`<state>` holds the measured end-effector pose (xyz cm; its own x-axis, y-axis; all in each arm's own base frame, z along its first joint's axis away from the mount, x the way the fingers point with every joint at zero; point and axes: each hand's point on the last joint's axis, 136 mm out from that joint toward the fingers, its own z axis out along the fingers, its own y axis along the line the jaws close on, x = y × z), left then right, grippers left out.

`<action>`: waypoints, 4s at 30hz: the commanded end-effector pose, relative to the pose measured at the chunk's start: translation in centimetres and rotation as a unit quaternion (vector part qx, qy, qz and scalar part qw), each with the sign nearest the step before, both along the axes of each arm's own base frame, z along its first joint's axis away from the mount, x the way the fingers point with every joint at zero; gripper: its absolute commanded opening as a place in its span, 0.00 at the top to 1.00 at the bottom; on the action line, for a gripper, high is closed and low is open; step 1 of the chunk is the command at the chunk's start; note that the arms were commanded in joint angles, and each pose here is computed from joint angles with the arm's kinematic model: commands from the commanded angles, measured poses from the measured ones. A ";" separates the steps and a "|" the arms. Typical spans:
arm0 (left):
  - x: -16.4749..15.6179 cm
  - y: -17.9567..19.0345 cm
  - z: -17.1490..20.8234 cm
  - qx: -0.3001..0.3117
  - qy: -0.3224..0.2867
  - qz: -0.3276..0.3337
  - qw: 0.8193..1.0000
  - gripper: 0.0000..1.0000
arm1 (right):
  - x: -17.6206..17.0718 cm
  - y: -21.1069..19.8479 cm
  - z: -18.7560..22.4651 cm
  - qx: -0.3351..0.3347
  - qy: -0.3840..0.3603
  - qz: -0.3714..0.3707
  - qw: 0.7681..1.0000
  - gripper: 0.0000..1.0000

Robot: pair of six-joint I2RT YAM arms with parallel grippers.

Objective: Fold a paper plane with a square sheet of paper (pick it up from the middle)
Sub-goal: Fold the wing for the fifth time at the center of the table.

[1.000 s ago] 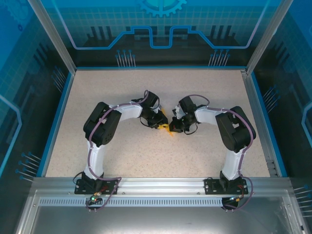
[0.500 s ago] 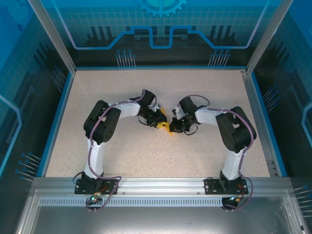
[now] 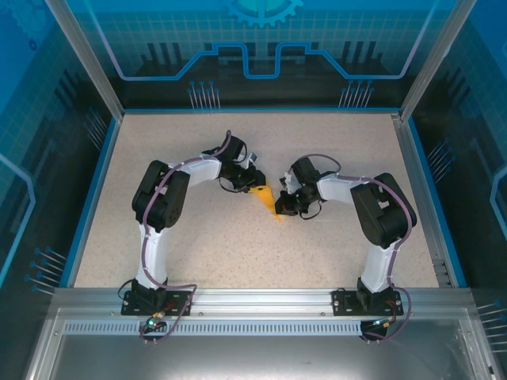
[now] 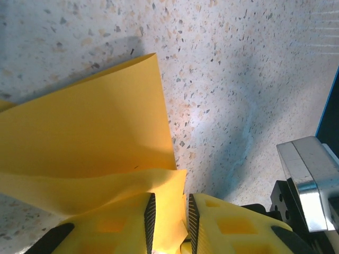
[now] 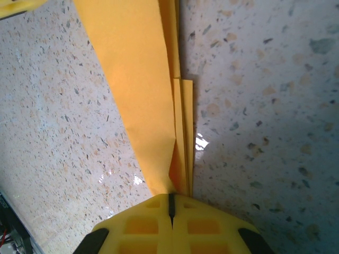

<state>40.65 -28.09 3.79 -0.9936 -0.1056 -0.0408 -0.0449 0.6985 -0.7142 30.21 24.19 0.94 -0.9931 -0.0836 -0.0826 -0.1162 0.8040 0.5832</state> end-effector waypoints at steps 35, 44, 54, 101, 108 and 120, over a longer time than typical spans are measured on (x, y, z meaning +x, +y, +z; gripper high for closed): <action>1.9 2.6 -5.0 0.104 0.015 0.030 0.994 0.76 | -0.5 -0.9 0.8 -0.044 -0.005 -0.005 0.999 0.97; 0.9 1.7 -5.7 0.121 0.033 0.029 0.992 0.77 | 2.5 3.6 5.1 -0.011 -0.086 0.012 0.996 0.96; 0.6 1.5 -5.1 0.117 0.039 0.029 0.992 0.77 | 5.3 4.0 2.5 -0.031 -0.083 -0.025 0.996 0.96; 0.3 2.4 -6.7 0.148 0.060 0.032 0.987 0.77 | 1.4 0.6 0.4 -0.108 -0.013 0.012 0.994 0.97; 0.3 2.5 -7.0 0.152 0.062 0.031 0.986 0.77 | 0.9 -0.8 -0.5 -0.125 0.002 0.010 0.992 0.97; 0.3 2.8 -7.2 0.159 0.064 0.031 0.985 0.77 | -0.2 -2.2 -1.9 -0.146 0.019 0.010 0.989 0.97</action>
<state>42.36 -27.65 1.48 -0.9900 -0.1380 -0.0304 -0.0953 0.8112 -0.5769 32.06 24.54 1.30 -0.9854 -0.1248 -0.1155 -0.1609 0.9039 0.3964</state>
